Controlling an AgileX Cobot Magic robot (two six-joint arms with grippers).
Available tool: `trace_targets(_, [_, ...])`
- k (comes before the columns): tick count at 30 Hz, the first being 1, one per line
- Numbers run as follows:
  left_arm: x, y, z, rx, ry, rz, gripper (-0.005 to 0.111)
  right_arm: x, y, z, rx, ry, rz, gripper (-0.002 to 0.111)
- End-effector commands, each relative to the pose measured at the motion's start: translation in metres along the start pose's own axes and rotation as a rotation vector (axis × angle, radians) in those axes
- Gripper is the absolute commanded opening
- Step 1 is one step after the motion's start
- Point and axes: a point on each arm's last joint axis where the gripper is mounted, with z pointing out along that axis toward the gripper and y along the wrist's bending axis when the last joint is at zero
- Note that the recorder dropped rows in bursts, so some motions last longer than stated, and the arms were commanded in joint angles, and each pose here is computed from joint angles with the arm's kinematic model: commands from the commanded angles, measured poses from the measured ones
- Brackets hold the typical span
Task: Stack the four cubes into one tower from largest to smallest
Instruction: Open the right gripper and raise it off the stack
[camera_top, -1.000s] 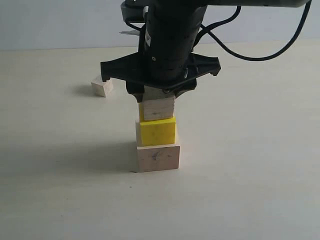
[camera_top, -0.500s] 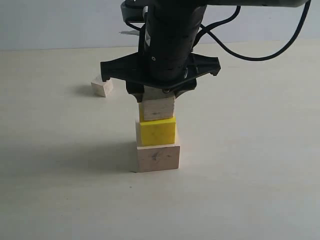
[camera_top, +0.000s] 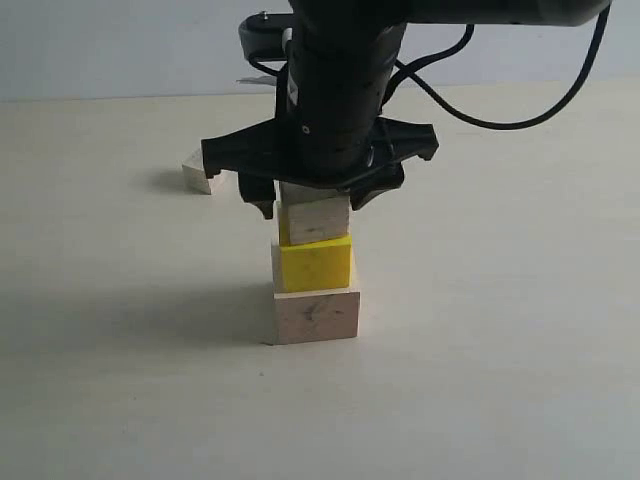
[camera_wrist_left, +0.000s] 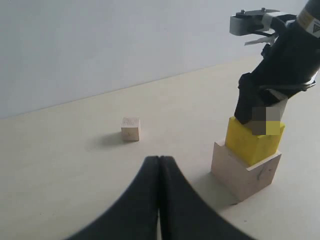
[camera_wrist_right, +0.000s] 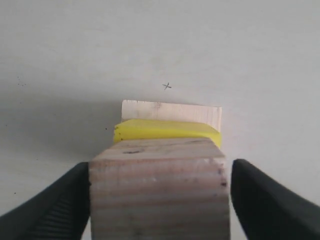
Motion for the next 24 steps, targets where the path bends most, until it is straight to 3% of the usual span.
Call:
trace_targets(1, [0.000,0.000,-0.001,0.001,-0.016,-0.010,0.000,0.000,0.000,0.000,0.000,0.002,-0.004,0.090])
trace_targets(6, [0.000,0.000,-0.001,0.001,-0.016,-0.010,0.000,0.000,0.000,-0.002,-0.004,-0.003,-0.003,0.101])
trace_targets(14, [0.000,0.000,-0.001,0.001,-0.016,-0.010,0.000,-0.001,-0.004,-0.024,-0.033,-0.049,-0.010,0.101])
trace_targets(24, [0.000,0.000,-0.001,0.001,-0.016,-0.010,0.000,0.008,0.001,-0.028,-0.109,0.039,-0.085,0.101])
